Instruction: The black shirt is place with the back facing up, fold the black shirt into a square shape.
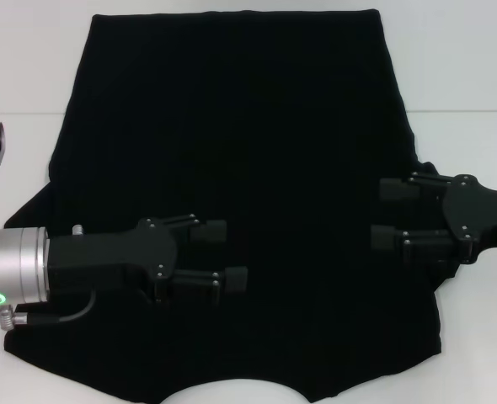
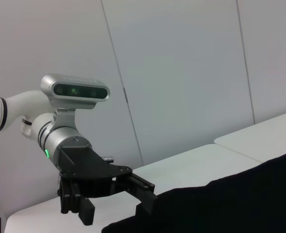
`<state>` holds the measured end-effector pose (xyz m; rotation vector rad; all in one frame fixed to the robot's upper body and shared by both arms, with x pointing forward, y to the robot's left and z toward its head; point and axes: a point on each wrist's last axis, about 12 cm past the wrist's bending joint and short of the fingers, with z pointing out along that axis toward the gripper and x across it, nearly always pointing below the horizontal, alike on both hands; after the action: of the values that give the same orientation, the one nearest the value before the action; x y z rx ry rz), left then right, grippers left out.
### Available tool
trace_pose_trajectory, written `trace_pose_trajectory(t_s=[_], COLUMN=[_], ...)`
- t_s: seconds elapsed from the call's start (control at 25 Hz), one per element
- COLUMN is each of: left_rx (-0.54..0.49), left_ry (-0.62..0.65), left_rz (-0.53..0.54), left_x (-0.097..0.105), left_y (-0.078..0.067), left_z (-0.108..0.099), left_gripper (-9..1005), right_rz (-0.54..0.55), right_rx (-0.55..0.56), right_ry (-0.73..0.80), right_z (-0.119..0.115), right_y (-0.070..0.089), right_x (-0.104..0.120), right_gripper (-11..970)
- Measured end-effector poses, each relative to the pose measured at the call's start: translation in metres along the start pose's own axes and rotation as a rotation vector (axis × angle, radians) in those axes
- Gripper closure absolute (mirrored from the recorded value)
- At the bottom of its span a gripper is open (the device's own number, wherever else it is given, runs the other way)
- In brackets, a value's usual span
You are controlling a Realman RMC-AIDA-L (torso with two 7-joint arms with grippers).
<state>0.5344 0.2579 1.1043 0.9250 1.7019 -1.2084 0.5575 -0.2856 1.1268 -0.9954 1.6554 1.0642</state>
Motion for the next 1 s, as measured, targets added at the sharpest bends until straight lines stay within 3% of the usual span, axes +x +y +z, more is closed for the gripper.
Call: trace_pose_trajectory(t_s=[0.52,0.8,1.0], left_rx=[-0.02,-0.158,-0.289], left_ry=[-0.033,-0.087,-0.024], left_rz=[-0.023,-0.203,-0.316], left_x=[-0.003,-0.004,0.002], left_y=[0.002,0.016,0.023], left_z=[-0.002,-0.018,-0.044], left_gripper=[62,61,61], right_rz=[-0.003,0.003,0.017], right_rx=[0.007,0.015,0.032], right_ry=[-0.01,-0.035,-0.038], right_z=[0.003,0.005,0.009], right_y=[-0.001,-0.002,-0.004], right_x=[-0.001,-0.004,-0.003], right_gripper=[66,66,67])
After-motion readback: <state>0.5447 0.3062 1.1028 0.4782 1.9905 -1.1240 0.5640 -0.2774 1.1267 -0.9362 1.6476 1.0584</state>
